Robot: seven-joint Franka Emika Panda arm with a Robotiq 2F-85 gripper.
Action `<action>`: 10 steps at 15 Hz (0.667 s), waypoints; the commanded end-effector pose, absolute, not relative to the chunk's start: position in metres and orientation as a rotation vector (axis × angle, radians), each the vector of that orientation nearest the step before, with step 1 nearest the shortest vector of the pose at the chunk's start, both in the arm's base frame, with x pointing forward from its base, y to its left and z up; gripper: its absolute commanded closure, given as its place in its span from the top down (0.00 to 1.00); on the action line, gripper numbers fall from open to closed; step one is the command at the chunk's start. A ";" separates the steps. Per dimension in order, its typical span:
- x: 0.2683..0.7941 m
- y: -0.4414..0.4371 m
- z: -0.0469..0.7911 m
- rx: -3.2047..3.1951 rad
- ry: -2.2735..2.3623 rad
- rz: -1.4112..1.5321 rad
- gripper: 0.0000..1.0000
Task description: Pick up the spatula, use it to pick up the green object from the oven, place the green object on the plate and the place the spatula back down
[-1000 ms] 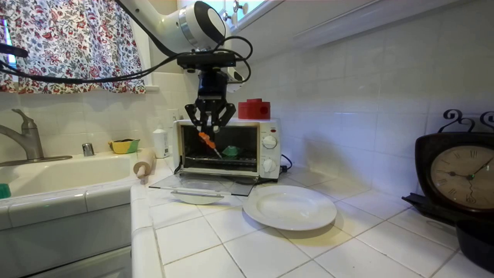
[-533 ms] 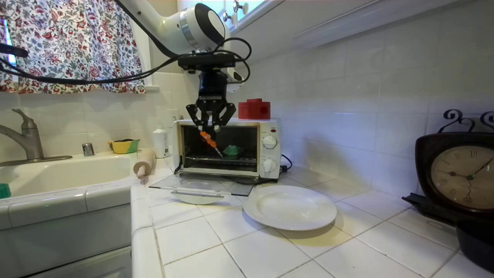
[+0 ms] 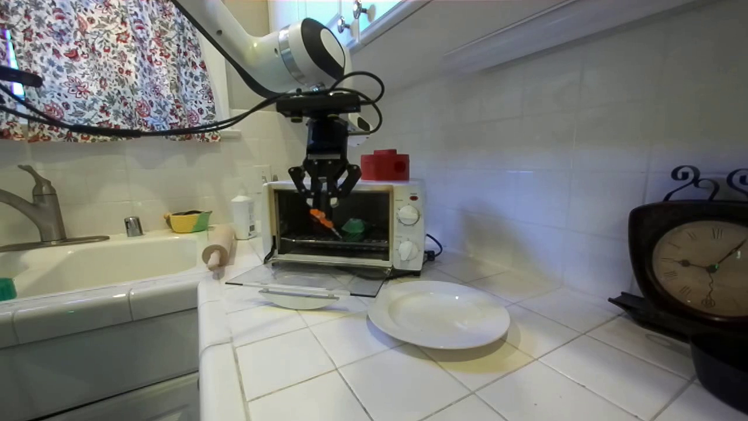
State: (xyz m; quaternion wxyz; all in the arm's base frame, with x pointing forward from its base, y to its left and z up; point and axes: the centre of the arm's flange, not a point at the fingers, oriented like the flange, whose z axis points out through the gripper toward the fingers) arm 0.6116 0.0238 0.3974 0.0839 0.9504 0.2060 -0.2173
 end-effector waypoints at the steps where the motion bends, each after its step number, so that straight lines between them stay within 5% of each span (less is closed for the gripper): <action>1: 0.624 0.032 0.390 2.818 0.603 -0.596 0.05; 10: 0.637 0.042 0.375 2.847 0.623 -0.454 0.05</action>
